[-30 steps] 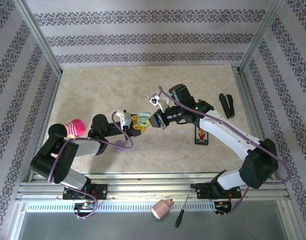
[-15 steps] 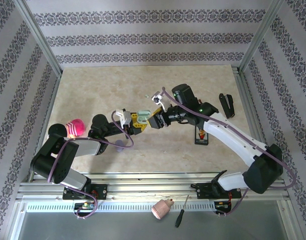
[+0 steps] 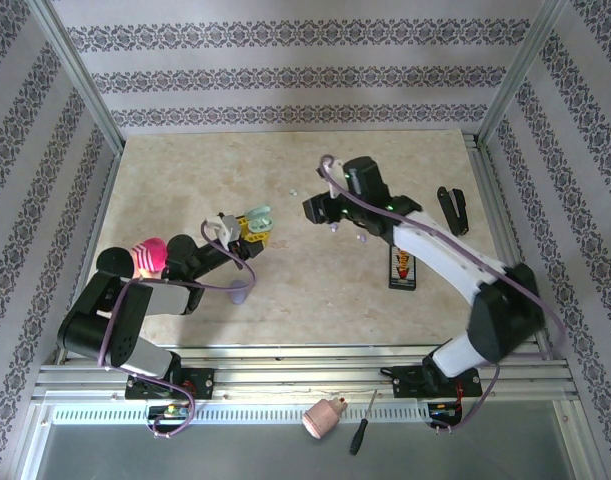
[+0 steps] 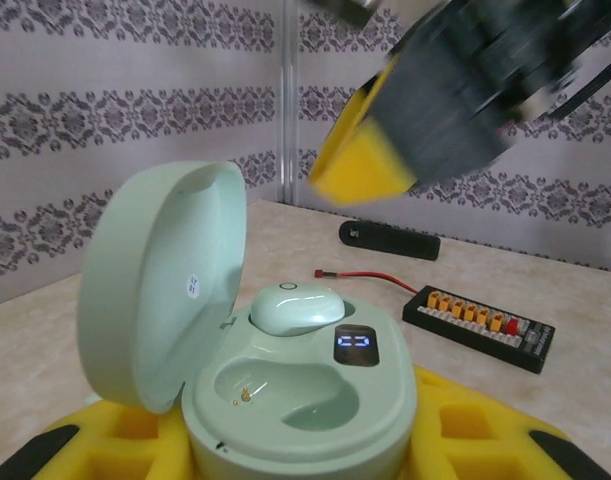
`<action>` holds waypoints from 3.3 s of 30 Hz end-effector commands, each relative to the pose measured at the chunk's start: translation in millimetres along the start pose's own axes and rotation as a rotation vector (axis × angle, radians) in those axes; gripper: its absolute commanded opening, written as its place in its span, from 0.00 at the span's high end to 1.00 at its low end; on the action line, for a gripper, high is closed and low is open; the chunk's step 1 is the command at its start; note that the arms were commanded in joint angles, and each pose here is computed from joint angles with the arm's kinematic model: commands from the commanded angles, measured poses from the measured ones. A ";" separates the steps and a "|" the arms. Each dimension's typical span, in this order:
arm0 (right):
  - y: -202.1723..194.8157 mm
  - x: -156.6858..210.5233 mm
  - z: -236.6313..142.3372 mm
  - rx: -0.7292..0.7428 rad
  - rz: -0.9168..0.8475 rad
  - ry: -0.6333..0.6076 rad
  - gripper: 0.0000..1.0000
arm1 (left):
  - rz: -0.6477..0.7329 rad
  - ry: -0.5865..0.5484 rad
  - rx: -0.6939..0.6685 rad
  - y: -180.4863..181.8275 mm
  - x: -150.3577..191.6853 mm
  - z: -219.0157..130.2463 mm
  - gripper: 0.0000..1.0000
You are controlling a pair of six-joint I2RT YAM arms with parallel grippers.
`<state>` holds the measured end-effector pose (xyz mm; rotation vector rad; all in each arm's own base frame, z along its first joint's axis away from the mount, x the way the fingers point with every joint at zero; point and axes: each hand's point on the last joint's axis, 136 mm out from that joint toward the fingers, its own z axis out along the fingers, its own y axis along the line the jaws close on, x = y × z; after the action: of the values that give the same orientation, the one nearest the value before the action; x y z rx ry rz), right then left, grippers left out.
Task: Insert the wireless bluetooth earbuds into the charging case
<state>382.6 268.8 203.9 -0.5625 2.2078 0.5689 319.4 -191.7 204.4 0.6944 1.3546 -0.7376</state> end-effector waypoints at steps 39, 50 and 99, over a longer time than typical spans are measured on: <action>-83.6 11.9 233.3 0.366 0.359 0.241 0.39 | 0.134 -0.138 -0.056 -9.4 -53.6 -25.5 0.84; -93.5 26.0 235.8 0.351 0.448 0.280 0.60 | 0.141 -0.146 -0.050 -11.7 -57.7 -26.7 0.84; -37.1 193.1 63.3 0.333 0.415 0.489 0.65 | 0.150 -0.120 0.054 -25.3 -56.8 -20.9 0.82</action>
<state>335.8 232.9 15.9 -0.0616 2.8042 0.2579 282.4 -185.4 240.2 0.7608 1.2379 -0.6847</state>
